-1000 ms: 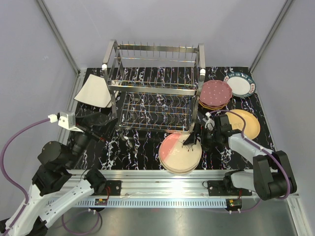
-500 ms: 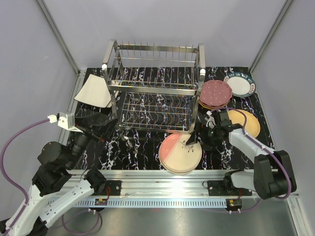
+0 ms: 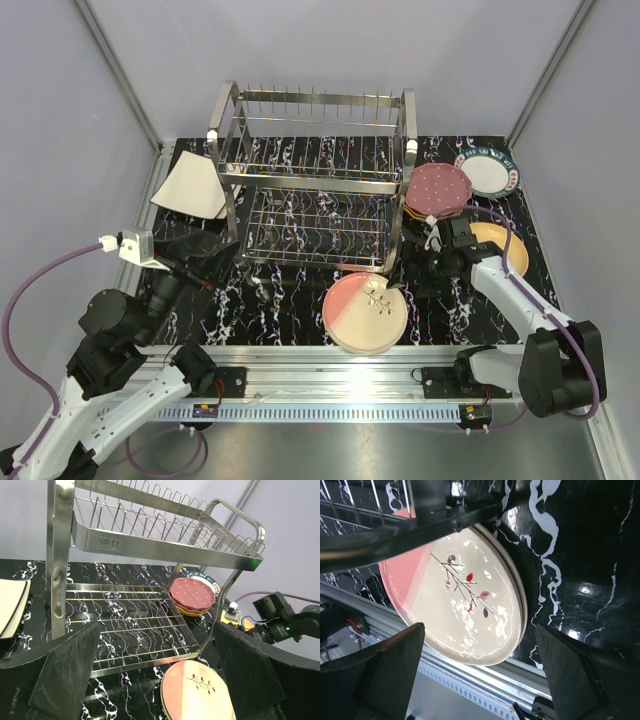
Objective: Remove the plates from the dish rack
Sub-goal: Place the plate on the table
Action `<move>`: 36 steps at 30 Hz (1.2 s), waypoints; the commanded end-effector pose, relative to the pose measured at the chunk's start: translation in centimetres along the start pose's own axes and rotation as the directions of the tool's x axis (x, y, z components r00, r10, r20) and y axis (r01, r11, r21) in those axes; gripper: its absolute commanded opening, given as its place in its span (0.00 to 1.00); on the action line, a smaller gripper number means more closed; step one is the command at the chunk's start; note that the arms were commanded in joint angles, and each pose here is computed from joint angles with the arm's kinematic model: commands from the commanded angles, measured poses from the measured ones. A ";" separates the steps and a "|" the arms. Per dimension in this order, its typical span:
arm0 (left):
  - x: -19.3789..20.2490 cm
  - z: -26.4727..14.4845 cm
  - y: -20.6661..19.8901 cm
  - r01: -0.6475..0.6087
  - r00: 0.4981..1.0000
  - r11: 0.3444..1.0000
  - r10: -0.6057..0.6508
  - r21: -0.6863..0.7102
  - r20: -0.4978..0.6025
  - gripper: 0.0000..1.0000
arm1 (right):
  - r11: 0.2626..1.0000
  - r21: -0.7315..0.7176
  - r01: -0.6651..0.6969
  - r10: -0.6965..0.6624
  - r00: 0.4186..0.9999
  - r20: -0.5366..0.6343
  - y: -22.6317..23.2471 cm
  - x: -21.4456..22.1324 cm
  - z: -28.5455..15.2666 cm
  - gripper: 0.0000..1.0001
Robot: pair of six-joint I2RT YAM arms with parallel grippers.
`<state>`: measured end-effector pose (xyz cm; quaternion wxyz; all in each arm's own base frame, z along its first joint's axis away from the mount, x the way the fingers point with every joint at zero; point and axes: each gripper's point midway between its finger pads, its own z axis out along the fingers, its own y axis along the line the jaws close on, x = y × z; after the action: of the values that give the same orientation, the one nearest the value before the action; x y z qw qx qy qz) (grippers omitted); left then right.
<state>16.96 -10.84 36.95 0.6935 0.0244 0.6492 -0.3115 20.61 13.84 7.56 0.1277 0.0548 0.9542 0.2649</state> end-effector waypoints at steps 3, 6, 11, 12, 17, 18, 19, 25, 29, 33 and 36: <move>-0.5 -0.4 1.5 -0.040 0.999 0.996 0.041 -0.076 0.012 0.99 | 0.983 0.048 0.179 -0.185 0.959 0.213 2.1 -5.7 -4.6 1.00; -0.2 -0.9 3.0 -0.086 0.996 0.987 0.085 -0.139 -0.012 0.99 | 0.959 0.093 0.268 -0.283 0.893 0.349 2.8 -8.2 -8.1 1.00; 0.5 -1.4 5.0 -0.166 0.986 0.960 0.156 -0.226 -0.062 0.99 | 0.912 0.269 0.311 -0.399 0.825 0.399 0.6 -9.5 -11.3 1.00; 0.7 -1.5 5.4 -0.182 0.983 0.954 0.169 -0.239 -0.074 0.99 | 0.898 0.296 0.327 -0.428 0.808 0.406 0.5 -9.6 -12.2 0.99; 1.8 -1.3 8.0 -0.292 0.956 0.889 0.255 -0.354 -0.148 0.99 | 0.833 0.402 0.379 -0.547 0.668 0.504 0.7 -12.3 -16.5 1.00; 2.1 -1.2 8.5 -0.311 0.949 0.873 0.266 -0.377 -0.167 0.99 | 0.822 0.429 0.374 -0.564 0.636 0.527 0.7 -12.9 -17.9 1.00; 2.5 -1.0 9.0 -0.334 0.941 0.854 0.277 -0.399 -0.194 0.99 | 0.818 0.438 0.373 -0.571 0.620 0.538 0.7 -13.3 -18.5 1.00; 4.0 1.4 8.8 -0.347 0.930 0.854 0.262 -0.387 -0.258 0.99 | 0.859 0.437 0.267 -0.503 0.596 0.626 -0.8 -16.1 -21.2 1.00; 2.7 1.7 12.5 -0.286 0.953 0.820 0.190 -0.495 -0.236 0.99 | 0.870 0.430 0.243 -0.485 0.580 0.654 -1.6 -17.1 -21.3 1.00; 3.1 2.5 15.8 -0.114 0.982 0.829 0.009 -0.548 -0.191 0.99 | 0.880 0.417 0.229 -0.468 0.571 0.675 -2.0 -17.4 -20.9 1.00; 4.0 2.8 17.9 0.027 0.981 0.807 -0.134 -0.589 -0.140 0.99 | 0.891 0.395 0.223 -0.449 0.563 0.694 -2.0 -17.4 -20.4 1.00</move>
<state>26.00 3.02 26.44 0.5926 -0.1853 0.7838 -0.0143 30.89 -1.23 25.83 0.5279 -0.0064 0.8481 0.0448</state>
